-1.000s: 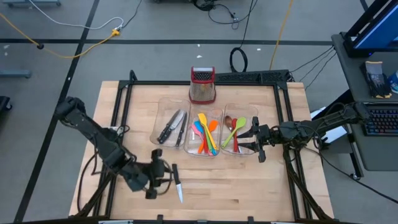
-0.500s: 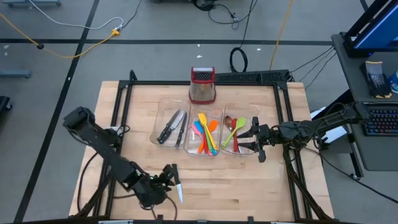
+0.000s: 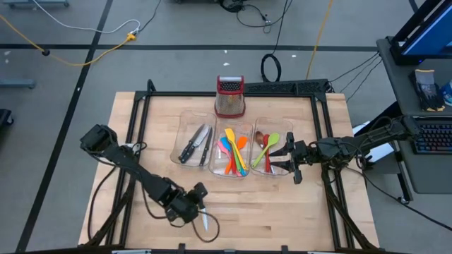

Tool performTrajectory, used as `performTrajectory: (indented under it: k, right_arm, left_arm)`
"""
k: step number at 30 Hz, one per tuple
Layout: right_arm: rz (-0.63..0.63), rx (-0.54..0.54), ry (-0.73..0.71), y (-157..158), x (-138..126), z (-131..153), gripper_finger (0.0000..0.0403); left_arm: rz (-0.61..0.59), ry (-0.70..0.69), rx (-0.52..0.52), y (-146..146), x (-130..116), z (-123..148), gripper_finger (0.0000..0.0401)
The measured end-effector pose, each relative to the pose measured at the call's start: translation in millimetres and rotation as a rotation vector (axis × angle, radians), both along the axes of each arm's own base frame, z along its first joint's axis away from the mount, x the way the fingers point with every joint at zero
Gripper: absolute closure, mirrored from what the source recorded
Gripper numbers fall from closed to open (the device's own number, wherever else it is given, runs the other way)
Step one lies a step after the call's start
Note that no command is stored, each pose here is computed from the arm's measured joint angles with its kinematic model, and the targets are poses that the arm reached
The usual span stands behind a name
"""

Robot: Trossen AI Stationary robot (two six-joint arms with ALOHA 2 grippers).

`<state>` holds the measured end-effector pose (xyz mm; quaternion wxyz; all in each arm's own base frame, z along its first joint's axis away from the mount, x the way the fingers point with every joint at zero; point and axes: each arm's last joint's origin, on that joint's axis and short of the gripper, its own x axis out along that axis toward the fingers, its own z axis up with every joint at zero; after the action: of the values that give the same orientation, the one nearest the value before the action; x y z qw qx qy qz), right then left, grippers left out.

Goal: Pick & Place Kitchen Items
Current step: Put the black knife into the left transparent bin

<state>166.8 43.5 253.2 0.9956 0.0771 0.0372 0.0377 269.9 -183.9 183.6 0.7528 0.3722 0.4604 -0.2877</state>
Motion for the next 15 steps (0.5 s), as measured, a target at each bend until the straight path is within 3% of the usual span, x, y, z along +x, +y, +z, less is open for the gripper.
performTrajectory:
  k: [7, 15]
  right_arm:
    - [0.000, 0.000, 0.000, 0.0, 0.0, 0.0, 0.0268]
    - [0.000, -0.001, 0.003, 0.0, -0.1, -0.1, 0.0268]
  left_arm:
    - [-0.045, -0.012, 0.040, 16.6, 14.2, -3.9, 0.0270]
    - [-0.102, 0.083, 0.061, 20.0, 16.2, -20.9, 0.0270]
